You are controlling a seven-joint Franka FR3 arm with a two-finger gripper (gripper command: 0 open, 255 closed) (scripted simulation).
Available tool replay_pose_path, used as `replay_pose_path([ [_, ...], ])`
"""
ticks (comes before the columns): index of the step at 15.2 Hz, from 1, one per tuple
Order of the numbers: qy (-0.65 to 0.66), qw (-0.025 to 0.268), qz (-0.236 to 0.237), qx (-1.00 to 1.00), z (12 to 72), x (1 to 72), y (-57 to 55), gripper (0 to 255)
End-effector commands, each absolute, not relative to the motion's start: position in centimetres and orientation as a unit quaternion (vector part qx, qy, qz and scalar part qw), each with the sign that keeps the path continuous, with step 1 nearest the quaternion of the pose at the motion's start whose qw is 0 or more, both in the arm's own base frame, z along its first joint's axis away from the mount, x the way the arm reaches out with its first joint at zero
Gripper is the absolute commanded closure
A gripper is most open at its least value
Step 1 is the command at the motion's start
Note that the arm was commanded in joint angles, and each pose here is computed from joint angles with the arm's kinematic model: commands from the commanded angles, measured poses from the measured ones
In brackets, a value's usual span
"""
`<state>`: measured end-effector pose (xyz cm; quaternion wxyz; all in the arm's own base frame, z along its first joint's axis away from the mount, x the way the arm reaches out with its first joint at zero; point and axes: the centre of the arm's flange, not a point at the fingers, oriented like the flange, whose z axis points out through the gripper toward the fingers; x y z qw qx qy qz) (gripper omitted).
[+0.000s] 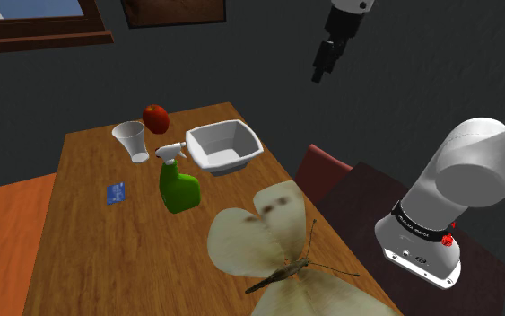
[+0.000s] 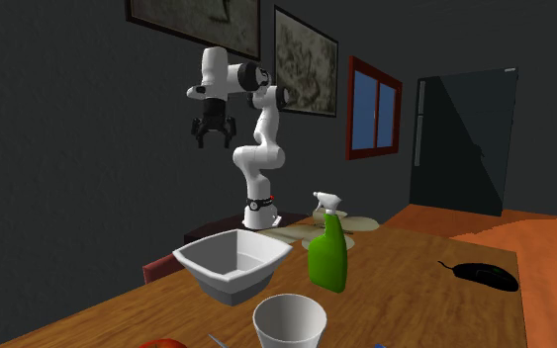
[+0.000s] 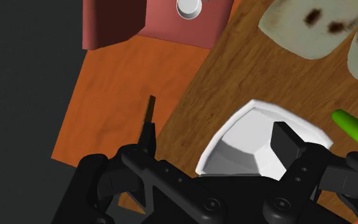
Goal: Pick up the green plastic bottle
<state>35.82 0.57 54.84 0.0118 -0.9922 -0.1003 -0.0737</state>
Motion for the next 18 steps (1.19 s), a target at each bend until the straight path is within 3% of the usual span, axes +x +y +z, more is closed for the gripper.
replay_pose_path([
  [1,-0.129,0.021,-0.083,-0.988,53.5,37.0,1.8,0],
  [18,-0.361,0.091,-0.150,-0.916,42.6,45.8,15.8,0],
])
